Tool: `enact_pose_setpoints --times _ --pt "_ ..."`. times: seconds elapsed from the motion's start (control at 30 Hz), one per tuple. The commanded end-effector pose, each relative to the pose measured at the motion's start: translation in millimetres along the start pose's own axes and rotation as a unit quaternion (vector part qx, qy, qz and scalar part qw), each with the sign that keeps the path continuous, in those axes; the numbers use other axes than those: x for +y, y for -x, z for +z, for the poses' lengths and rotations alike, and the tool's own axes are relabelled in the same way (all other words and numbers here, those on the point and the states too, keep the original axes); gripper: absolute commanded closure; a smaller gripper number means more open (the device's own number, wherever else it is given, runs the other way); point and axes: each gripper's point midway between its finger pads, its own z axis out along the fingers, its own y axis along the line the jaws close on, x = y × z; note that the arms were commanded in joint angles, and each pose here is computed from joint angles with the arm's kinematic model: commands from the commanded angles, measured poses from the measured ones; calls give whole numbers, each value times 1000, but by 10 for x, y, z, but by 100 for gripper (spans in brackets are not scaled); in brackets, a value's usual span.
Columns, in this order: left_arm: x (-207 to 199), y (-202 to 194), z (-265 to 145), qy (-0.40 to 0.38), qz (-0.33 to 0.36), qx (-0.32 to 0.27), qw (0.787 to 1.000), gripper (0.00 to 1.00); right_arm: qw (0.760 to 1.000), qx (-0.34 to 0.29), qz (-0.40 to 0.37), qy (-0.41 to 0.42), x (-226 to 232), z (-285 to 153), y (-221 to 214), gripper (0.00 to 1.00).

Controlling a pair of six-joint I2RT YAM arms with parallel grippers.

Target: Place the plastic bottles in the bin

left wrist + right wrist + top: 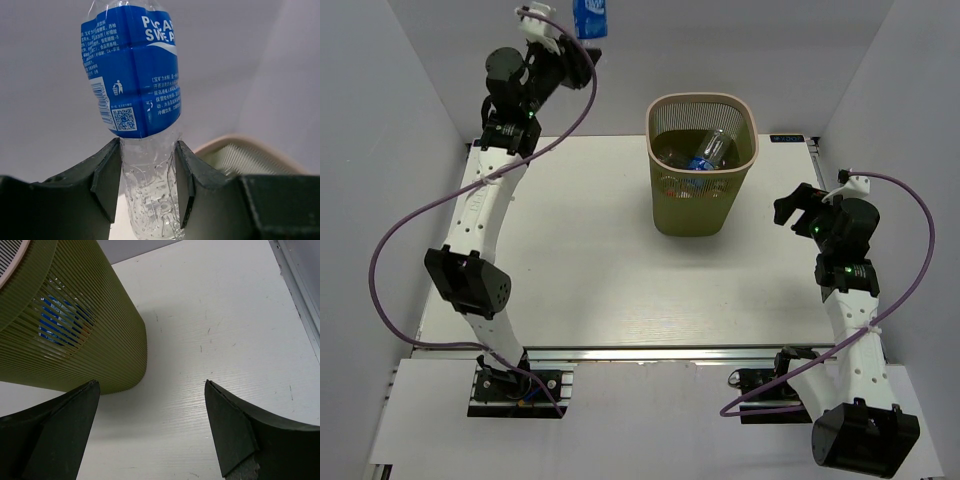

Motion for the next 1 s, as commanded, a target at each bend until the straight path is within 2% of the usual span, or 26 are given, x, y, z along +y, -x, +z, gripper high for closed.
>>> enact_pose_setpoints --times 0.0,0.03,0.2,0.27,0.33,0.4,0.53,0.57,0.63,0.67,0.9,0.93,0.97 --pt "-516 289 126 -110 -81 -55 989 91 999 -29 -6 10 58 -43 187 11" --pt "-657 397 134 -135 -80 -64 985 90 999 -31 -7 9 54 -44 196 11" --pt "-1459 167 272 -214 -60 -39 974 88 999 -30 -10 9 58 -45 197 11" --pt "-1621 31 284 -224 -27 -24 974 86 999 -28 -12 8 50 -46 187 11" --pt "-1749 -35 283 -227 -21 -15 974 85 999 -31 -13 7 47 -53 200 11" --pt "-1771 -91 277 -232 -22 -8 972 80 999 -30 -13 7 42 -46 187 11" --pt "-1711 -215 334 -213 -27 5 977 35 1000 -28 -12 8 46 -43 184 11" --pt "-1698 -218 352 -211 -21 5 977 12 1000 -26 -13 10 51 -44 175 11" --pt "-1685 -207 349 -207 -20 8 978 8 999 -27 -14 10 52 -46 179 11" --pt "-1680 -195 351 -206 -16 7 978 2 999 -29 -13 10 54 -52 186 11" --pt "-1610 75 250 -180 -8 -15 984 2 999 -30 -12 1 27 -59 191 11" --pt "-1569 104 231 -166 -9 -15 986 2 999 -32 -11 -1 20 -64 201 11" --pt "-1419 128 242 -120 -13 -16 993 2 999 -34 -10 -10 -7 -70 205 11"
